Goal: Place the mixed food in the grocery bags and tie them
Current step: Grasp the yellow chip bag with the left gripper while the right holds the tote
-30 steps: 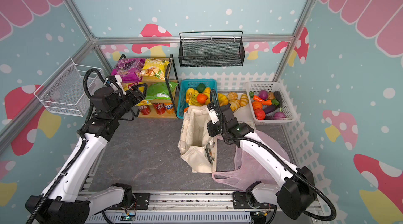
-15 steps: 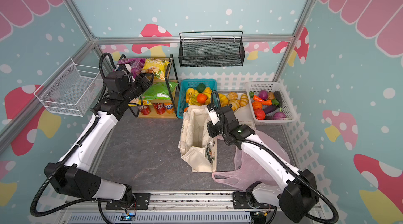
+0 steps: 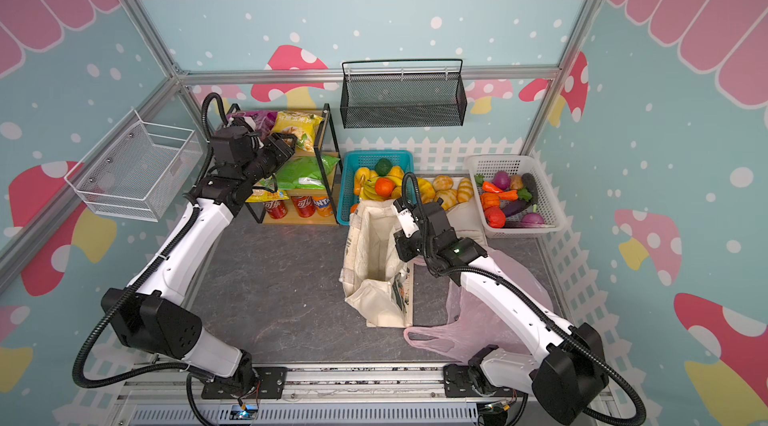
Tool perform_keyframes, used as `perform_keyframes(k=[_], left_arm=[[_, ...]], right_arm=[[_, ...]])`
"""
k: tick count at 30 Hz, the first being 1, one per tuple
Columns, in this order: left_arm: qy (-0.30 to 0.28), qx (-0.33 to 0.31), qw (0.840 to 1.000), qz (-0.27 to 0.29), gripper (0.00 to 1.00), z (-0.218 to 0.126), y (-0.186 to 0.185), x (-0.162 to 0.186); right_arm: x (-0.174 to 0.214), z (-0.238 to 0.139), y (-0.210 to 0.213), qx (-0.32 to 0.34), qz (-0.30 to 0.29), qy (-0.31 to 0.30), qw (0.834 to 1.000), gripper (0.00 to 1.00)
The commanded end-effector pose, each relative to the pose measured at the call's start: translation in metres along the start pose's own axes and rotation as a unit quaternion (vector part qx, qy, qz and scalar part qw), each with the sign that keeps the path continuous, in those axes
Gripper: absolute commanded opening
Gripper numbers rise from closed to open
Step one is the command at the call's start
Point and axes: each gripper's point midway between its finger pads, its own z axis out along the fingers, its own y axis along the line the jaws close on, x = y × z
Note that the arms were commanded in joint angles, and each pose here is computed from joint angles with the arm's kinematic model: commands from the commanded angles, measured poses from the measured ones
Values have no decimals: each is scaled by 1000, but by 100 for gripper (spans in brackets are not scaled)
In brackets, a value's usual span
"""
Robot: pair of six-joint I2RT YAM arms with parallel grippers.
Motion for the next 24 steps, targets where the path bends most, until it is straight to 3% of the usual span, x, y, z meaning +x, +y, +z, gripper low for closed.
perform_keyframes(k=[1,5,17,24], left_arm=[[-17,2,1000,-11,56,4,-3,-10],[-21,6,1000,-16,50,9,-3,-11],[-38,23,999,-11,17,10,-7,-17],[-66,64,996,1,0,-1,-31,-34]], right_arm=[[-26,-8,-1,3,-15,-50,999,0],[-24,-8,-1,3,-15,-49,999,0],[-17,-5,-3,8,-11,-43,999,0],[-15,-5,-8,22,-3,-43,999,0]])
